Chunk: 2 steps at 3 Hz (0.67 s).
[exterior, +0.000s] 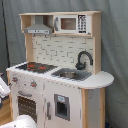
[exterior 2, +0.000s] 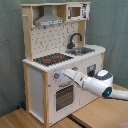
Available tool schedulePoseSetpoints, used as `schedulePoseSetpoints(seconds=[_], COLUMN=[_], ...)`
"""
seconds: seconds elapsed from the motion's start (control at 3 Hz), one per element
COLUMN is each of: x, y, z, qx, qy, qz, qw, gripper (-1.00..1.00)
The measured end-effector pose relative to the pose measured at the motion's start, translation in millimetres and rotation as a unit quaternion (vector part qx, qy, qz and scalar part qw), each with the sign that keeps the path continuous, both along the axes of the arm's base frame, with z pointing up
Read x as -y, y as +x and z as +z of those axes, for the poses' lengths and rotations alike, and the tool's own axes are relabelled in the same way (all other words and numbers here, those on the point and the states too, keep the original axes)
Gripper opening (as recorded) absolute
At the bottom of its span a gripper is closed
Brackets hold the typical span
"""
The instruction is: Play with the kitchen
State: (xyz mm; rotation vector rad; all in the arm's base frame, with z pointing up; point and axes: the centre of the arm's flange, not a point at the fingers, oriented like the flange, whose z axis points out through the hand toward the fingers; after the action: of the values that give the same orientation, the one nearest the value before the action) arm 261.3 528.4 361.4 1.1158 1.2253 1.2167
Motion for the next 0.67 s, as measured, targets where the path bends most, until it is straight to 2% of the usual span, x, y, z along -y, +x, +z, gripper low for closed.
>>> schedulePoseSetpoints(seconds=[0.33,0.67], x=[-1.2,0.2], y=[-8.4,-15.4], z=[15.6,25.5], qx=[0.006,0.007], qy=[-0.038,-0.076], qz=[0.001,-0.002], qw=[0.9993,0.9971], gripper=[1.00,1.00])
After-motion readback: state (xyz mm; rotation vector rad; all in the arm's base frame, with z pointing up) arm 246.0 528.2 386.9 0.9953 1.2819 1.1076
